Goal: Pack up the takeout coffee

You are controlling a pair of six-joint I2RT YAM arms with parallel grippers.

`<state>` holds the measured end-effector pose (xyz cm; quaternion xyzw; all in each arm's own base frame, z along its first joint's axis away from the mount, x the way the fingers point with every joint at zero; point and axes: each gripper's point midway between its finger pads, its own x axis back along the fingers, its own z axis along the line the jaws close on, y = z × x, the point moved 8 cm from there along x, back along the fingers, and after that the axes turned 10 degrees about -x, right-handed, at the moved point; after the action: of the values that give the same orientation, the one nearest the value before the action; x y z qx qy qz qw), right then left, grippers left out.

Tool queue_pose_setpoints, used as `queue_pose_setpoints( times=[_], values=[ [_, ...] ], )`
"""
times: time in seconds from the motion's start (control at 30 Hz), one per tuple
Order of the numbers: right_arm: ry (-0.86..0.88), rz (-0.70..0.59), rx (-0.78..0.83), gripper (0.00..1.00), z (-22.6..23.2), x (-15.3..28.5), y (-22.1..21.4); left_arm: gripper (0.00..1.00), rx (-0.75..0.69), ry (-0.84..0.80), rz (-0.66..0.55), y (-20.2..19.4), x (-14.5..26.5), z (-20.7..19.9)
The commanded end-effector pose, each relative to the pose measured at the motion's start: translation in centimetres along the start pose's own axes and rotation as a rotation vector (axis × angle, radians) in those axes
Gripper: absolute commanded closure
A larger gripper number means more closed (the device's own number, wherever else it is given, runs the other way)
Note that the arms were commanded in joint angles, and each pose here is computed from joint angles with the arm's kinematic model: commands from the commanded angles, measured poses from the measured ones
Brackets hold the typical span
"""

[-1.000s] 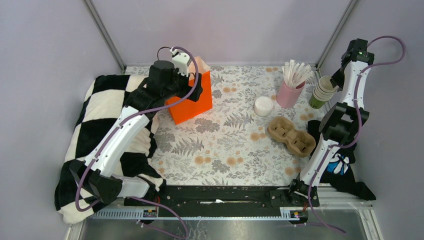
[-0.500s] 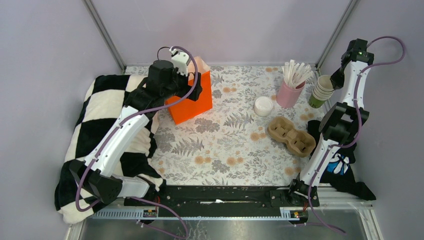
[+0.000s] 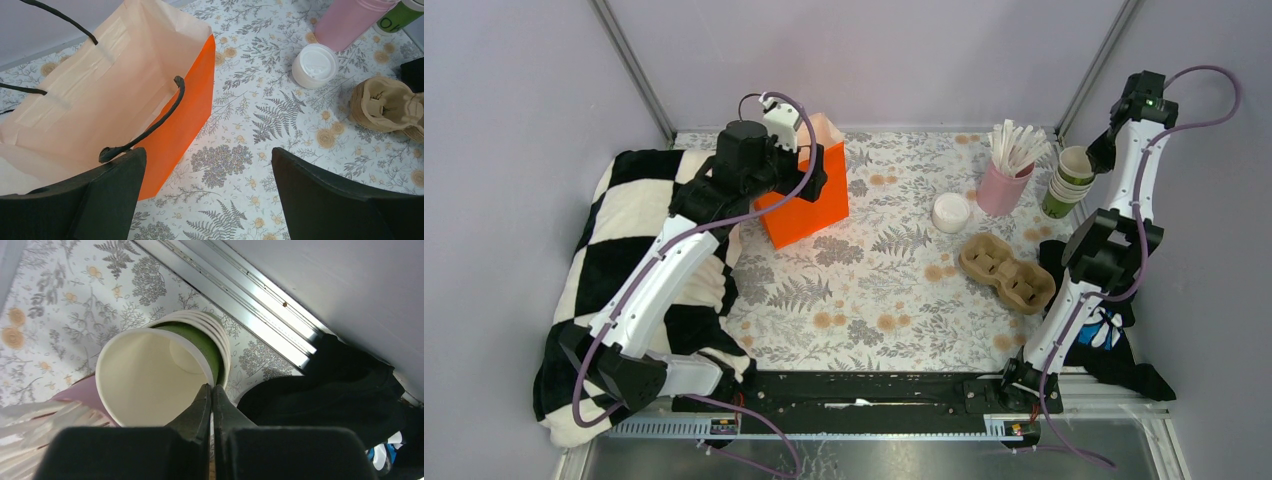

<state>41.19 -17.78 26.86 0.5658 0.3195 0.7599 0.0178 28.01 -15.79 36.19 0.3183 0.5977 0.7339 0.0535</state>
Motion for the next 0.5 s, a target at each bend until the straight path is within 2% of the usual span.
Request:
queue_pose_setpoints(
  times=[0.0,0.23,0.33,0.47],
  values=[
    [0.094,-0.128,-0.067,1.0,-0.6,6.8,1.7,0.01,-0.014,-0.011,-0.104,1.9,1.7,-0.3],
    [0.25,-0.288,-0.095,1.0,-0.5,13.5,3.6,0.01,-0.03,-0.015,-0.109,2.1,2.4,-0.8],
    [0.462,-0.347,-0.036,1.0,1.0,17.8,3.1,0.01,-0.037,-0.026,-0.115,2.3,2.7,-1.2],
    [0.782,-0.384,0.203,1.0,5.1,24.3,-1.6,0.01,-0.044,-0.04,-0.126,2.7,3.1,-1.8]
  ],
)
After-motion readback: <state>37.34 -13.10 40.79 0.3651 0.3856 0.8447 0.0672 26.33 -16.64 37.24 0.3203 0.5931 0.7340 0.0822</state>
